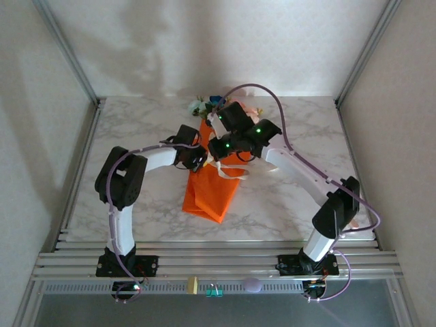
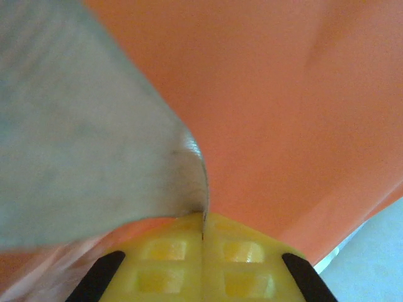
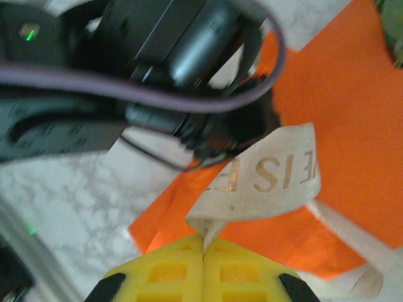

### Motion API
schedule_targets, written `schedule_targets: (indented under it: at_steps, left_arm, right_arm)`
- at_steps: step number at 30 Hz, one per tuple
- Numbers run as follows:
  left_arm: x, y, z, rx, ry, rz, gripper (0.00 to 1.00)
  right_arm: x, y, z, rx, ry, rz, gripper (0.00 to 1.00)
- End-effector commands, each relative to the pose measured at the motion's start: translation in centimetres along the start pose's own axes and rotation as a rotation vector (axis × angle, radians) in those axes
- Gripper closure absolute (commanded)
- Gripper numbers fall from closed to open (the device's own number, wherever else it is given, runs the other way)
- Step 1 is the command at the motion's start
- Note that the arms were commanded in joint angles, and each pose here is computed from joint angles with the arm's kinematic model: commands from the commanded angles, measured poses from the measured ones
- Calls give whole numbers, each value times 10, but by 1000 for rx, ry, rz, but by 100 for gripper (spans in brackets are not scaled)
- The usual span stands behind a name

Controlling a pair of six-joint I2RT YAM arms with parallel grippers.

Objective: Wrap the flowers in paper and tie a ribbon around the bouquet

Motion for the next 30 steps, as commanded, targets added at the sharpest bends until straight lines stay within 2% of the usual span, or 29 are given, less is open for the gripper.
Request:
schedule_targets:
  at_steps: [1,9,17,22,30]
  left_arm:
    - [9,13,-5,65,9,18,100]
    - [13,27,-10,119,29,13,100]
    - [19,47,-20,203,31,11,100]
    - [23,54,-18,216,43,21,100]
    - [27,56,-23,228,40,23,100]
  right_arm:
    - [-40,-10,-23,86,-12,-152,100]
    - [-53,-77,-70,-16,-252,-91,100]
    - [-10,-141,-77,-129,-474,167,100]
    - [21,-152,-84,-90,-537,254,100]
    - [46,-161,-98,-95,-637,361,100]
Point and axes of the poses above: each hand's point on the last joint's axis, 136 mm out from that joint toward the fingers, its own y axis back along the fingers, its own z axis along the line the jaws close on, x = y × z, the point moved 6 cm from there along y, back along the fingers, and after that the axes turned 6 degrees about y, right-handed, at the moved point
